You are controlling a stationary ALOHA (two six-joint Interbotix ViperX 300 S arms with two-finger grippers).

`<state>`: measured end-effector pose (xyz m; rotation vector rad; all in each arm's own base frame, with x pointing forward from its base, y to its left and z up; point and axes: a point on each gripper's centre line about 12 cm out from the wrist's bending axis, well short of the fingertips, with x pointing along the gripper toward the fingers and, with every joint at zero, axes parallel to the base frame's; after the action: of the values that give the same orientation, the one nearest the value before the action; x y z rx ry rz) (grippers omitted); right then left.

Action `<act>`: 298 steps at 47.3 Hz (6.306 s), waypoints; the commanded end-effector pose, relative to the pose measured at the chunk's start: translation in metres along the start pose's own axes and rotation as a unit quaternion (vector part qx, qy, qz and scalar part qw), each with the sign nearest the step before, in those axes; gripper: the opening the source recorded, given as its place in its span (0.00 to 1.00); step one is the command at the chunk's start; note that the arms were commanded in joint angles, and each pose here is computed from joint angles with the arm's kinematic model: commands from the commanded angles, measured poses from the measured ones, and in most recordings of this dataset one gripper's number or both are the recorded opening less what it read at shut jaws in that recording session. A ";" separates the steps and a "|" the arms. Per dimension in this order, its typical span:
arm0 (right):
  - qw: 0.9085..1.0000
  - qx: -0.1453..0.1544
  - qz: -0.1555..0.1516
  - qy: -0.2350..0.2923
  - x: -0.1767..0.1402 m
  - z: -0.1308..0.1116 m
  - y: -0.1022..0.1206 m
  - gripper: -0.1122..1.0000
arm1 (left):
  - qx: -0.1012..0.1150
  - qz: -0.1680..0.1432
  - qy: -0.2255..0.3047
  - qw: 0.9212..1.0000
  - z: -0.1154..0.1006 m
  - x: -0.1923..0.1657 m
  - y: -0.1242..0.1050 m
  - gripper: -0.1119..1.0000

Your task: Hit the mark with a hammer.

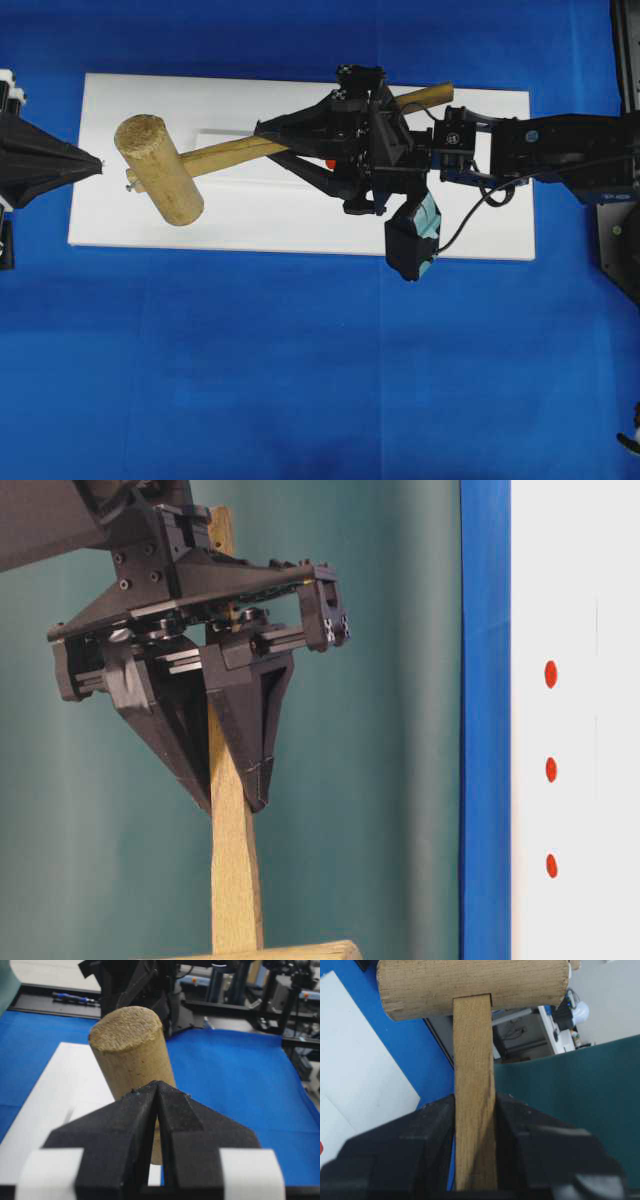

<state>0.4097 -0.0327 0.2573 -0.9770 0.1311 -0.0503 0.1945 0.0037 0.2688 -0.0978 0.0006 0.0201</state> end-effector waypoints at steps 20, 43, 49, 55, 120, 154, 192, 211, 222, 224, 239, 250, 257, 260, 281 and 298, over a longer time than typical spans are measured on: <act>0.999 0.005 -0.036 -0.023 -0.003 0.016 -0.023 0.20 | -0.021 0.007 -0.004 1.000 0.002 0.002 0.003 0.39; 0.999 0.003 -0.037 -0.024 -0.002 0.016 -0.024 0.20 | -0.052 0.019 0.000 0.998 0.000 0.010 0.007 0.95; 0.999 0.005 -0.037 -0.025 -0.002 0.017 -0.024 0.20 | -0.051 0.019 0.003 0.998 -0.001 0.026 0.008 0.95; 0.999 0.005 -0.037 -0.024 -0.002 0.017 -0.024 0.20 | -0.050 0.024 0.006 0.998 0.000 0.044 0.011 0.95; 0.999 0.028 -0.040 -0.015 -0.001 0.016 -0.029 0.42 | -0.061 0.025 0.043 0.997 -0.010 0.083 0.010 0.50; 0.972 0.233 0.024 0.038 -0.014 0.026 -0.022 0.96 | 0.055 0.020 0.074 0.996 -0.017 0.082 0.011 0.50; 0.927 0.353 0.058 0.113 -0.002 -0.004 0.000 0.96 | 0.109 -0.003 0.068 0.992 -0.010 0.081 0.000 0.50; 0.928 0.349 0.066 0.116 -0.002 -0.004 0.001 0.46 | 0.108 -0.003 0.067 0.992 -0.010 0.082 -0.001 0.50; 0.927 0.351 0.065 0.116 -0.002 -0.004 0.001 0.13 | 0.109 -0.003 0.066 0.992 -0.010 0.082 -0.001 0.50; 0.927 0.351 0.065 0.116 -0.002 -0.004 0.001 0.13 | 0.108 -0.002 0.067 0.992 -0.010 0.081 0.000 0.50; 0.925 0.356 0.066 0.118 -0.002 -0.004 0.001 0.13 | 0.108 0.004 0.068 0.992 -0.010 0.081 0.003 0.50; 0.920 0.367 0.069 0.122 -0.002 -0.004 0.002 0.12 | 0.111 0.005 0.070 0.991 -0.011 0.081 0.004 0.79; 0.916 0.375 0.069 0.124 -0.002 -0.004 0.003 0.12 | 0.119 0.008 0.069 0.990 -0.011 0.080 0.006 0.92; 0.914 0.379 0.073 0.127 -0.003 -0.004 0.004 0.12 | 0.118 0.012 0.068 0.991 -0.010 0.077 0.008 0.90; 0.901 0.403 0.080 0.141 -0.022 -0.008 0.010 0.12 | 0.116 0.022 0.075 0.990 -0.009 0.017 0.011 0.91; 0.891 0.422 0.078 0.147 -0.034 -0.011 0.012 0.12 | 0.110 0.021 0.090 0.990 -0.013 -0.020 0.010 0.91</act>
<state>0.3750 -0.0321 0.2259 -0.0857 0.4803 -0.0893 0.1763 0.0111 0.2517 0.1254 0.1970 0.0495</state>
